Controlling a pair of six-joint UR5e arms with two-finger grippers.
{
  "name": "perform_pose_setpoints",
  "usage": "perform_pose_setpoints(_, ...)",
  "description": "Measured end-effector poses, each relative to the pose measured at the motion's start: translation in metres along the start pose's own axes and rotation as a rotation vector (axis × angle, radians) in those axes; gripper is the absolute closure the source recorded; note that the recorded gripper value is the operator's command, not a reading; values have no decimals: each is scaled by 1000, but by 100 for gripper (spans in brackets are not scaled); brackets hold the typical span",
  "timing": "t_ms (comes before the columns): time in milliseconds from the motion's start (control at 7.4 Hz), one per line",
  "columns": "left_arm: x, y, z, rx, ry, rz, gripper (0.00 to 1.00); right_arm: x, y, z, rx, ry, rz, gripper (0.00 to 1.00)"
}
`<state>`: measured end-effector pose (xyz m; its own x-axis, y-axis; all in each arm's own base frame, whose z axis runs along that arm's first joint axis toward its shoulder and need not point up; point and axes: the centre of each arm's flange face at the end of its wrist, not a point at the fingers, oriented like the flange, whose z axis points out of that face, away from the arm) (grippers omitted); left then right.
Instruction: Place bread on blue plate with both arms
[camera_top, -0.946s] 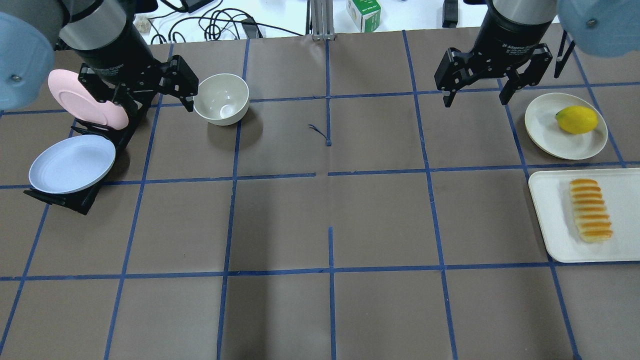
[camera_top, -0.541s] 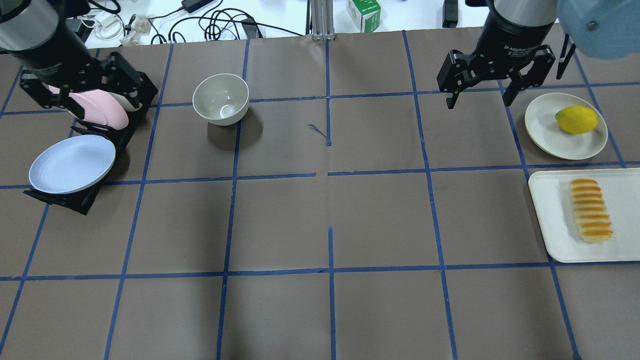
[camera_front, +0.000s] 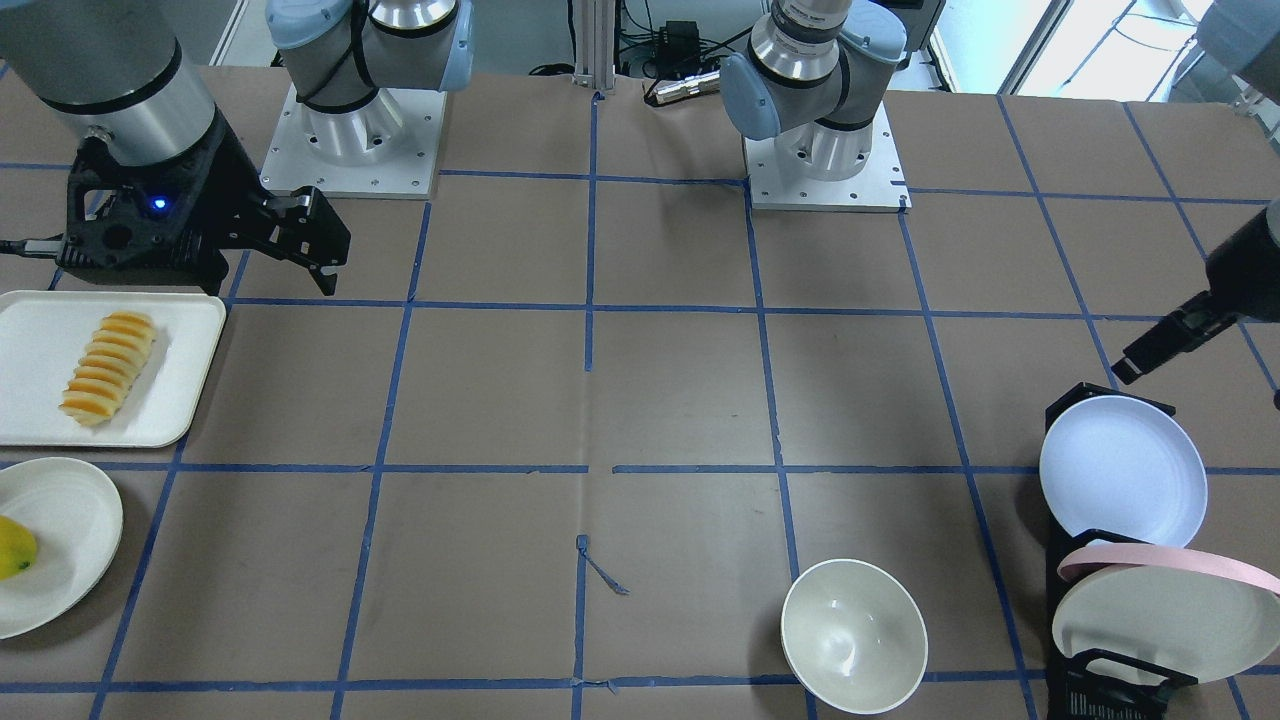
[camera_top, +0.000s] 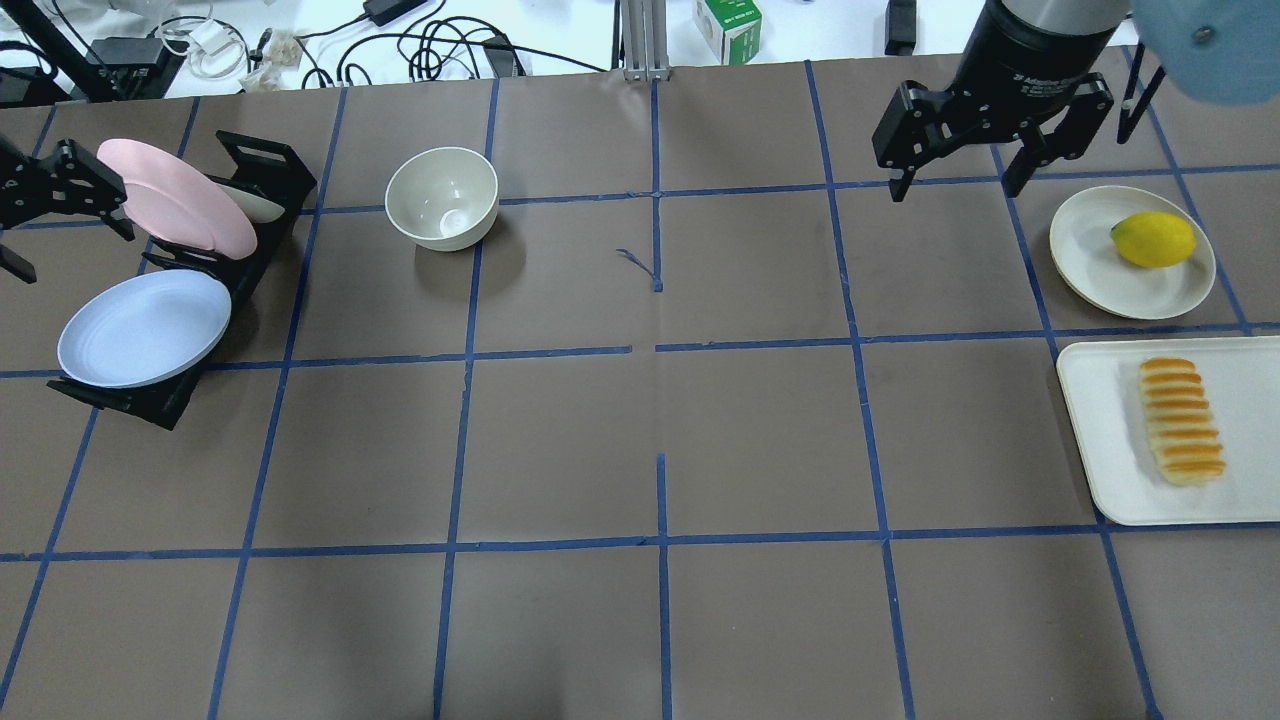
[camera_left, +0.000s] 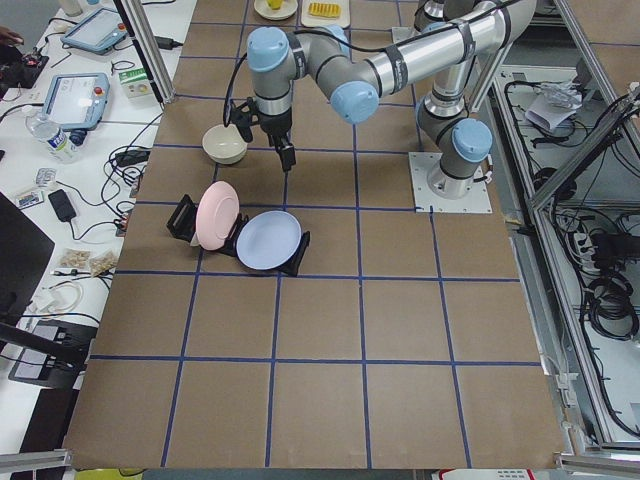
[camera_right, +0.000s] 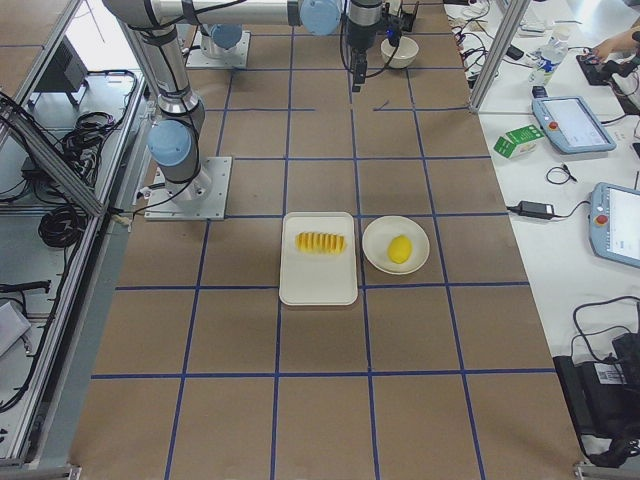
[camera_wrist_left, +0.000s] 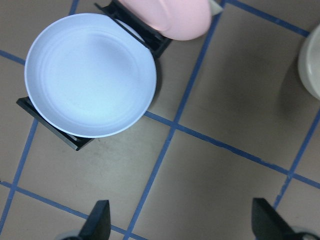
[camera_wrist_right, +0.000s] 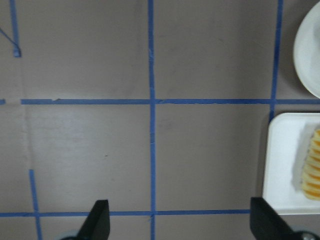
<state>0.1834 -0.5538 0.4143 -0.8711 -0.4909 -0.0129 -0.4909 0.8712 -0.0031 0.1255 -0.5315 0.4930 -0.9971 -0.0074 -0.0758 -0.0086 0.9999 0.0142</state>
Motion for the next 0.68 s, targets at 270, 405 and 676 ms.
perform_pose_setpoints(270,-51,-46,56,5,-3,-59,0,28,-14,9,-11,-54,-18,0)
perform_pose_setpoints(405,-79,-62,87,-15,1,-91,0,71,-20,18,-28,-42,-2,0)
perform_pose_setpoints(676,-111,-80,133,-48,12,-109,0,158,-23,66,-91,-27,26,0)
